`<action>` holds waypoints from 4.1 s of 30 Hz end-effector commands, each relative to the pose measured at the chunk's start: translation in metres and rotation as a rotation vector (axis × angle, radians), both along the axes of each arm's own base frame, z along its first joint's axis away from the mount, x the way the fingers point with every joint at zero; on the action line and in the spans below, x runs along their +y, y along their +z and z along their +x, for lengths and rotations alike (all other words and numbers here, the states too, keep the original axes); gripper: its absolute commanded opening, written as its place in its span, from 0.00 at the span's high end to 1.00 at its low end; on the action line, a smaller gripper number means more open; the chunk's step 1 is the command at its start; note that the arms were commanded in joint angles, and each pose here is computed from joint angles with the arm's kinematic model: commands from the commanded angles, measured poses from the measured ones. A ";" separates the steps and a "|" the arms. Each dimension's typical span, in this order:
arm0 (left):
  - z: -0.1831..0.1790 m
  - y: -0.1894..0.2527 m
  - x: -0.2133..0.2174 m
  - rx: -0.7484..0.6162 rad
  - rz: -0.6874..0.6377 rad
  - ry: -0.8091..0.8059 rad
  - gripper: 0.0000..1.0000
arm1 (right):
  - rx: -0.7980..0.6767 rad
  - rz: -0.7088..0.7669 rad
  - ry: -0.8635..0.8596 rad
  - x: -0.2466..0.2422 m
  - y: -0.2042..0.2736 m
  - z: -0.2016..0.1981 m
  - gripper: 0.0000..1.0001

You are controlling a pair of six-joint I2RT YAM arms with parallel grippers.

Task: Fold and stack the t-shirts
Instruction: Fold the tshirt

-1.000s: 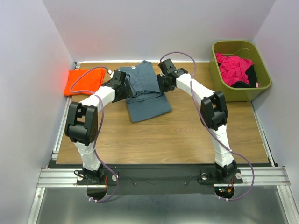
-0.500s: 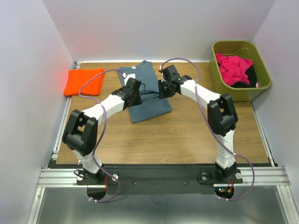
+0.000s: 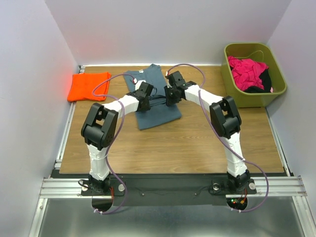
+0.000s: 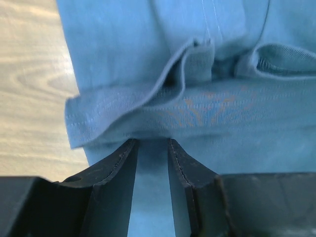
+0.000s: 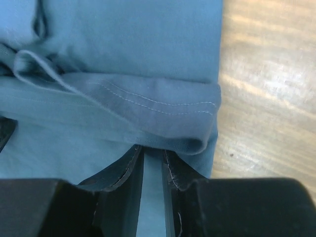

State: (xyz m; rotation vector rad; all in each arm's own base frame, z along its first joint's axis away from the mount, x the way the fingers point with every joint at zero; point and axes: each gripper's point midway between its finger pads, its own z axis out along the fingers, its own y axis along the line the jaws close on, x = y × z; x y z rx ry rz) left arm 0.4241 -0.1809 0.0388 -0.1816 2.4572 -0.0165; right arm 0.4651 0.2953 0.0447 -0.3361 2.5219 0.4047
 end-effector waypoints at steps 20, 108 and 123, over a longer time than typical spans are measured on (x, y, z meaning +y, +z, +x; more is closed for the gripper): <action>0.102 0.099 0.038 -0.270 -0.018 0.109 0.37 | -0.191 0.302 -0.042 0.020 0.101 0.089 0.55; -0.180 -0.037 0.013 0.379 -0.467 -0.095 0.61 | 0.544 0.639 -0.053 -0.084 -0.017 -0.187 0.74; -0.104 0.053 0.051 0.068 -0.325 0.090 0.34 | 0.187 0.591 0.049 -0.027 0.066 -0.068 0.61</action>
